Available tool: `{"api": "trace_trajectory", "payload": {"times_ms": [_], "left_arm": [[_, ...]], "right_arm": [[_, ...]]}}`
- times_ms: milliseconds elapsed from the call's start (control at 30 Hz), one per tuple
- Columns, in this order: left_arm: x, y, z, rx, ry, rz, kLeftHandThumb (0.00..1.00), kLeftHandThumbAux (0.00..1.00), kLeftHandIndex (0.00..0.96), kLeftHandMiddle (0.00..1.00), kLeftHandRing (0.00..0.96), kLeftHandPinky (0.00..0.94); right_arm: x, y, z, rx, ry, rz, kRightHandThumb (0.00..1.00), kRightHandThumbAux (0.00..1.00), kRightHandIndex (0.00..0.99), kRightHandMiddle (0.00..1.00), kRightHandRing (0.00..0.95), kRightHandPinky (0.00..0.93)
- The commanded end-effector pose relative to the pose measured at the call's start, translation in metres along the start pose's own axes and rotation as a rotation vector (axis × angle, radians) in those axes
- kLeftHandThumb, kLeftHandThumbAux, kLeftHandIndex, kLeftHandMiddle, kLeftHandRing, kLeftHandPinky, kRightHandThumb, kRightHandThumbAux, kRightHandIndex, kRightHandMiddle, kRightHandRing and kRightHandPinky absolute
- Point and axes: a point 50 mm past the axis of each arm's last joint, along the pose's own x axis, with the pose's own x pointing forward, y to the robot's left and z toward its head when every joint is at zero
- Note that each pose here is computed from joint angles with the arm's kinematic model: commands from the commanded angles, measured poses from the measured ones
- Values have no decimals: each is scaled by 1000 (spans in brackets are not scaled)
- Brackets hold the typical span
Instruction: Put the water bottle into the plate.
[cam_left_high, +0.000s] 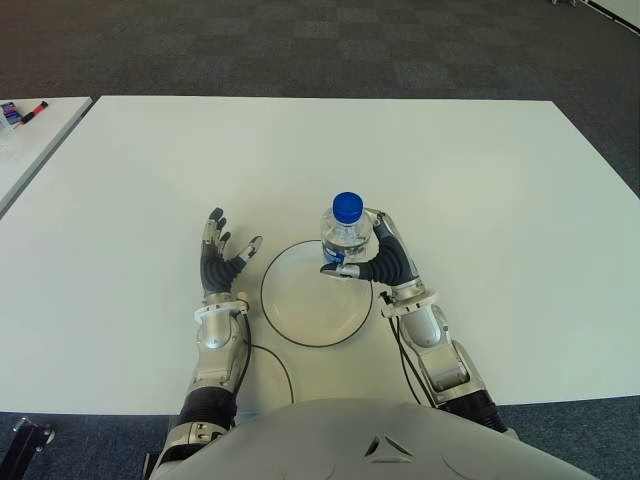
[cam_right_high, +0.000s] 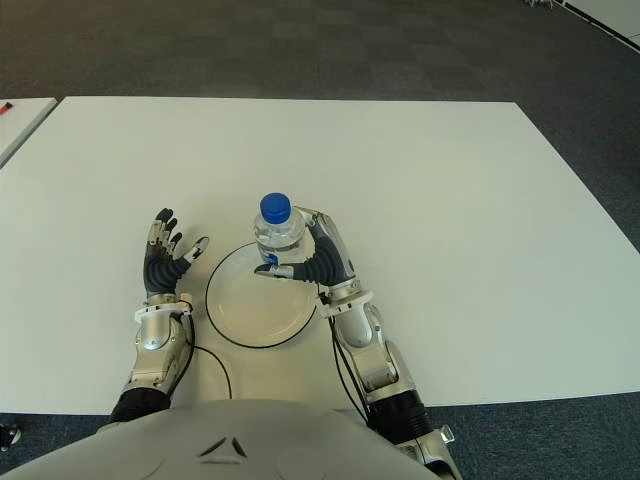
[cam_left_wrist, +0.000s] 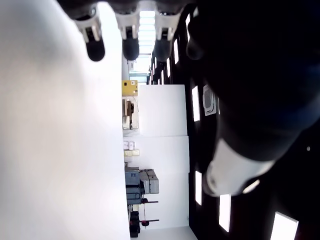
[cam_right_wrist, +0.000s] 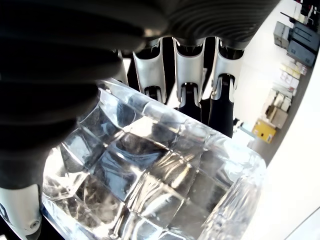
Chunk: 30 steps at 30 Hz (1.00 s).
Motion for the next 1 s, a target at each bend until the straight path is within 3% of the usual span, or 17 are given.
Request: {"api": "trace_trajectory", "payload": {"times_ms": [33, 433, 500, 700, 1000], "left_arm": [[-15, 4, -22, 27, 135, -8, 147, 815, 21, 0, 0, 22], [-14, 3, -22, 23, 133, -16, 151, 818, 18, 0, 0, 21], [-14, 3, -22, 25, 132, -19, 151, 816, 18, 0, 0, 16], [-14, 1, -21, 35, 130, -25, 149, 817, 18, 0, 0, 19], [-14, -4, -18, 56, 97, -33, 136, 819, 20, 0, 0, 25]], "right_arm": [[3, -2, 2, 33, -23, -35, 856, 671, 421, 537, 907, 884], [0, 2, 7, 89, -16, 73, 856, 670, 422, 536, 908, 883], [-2, 6, 9, 86, -20, 77, 856, 671, 421, 535, 909, 883], [-15, 41, 10, 117, -5, 97, 855, 672, 416, 536, 906, 883], [-18, 50, 9, 170, 22, 144, 854, 675, 406, 535, 888, 865]]}}
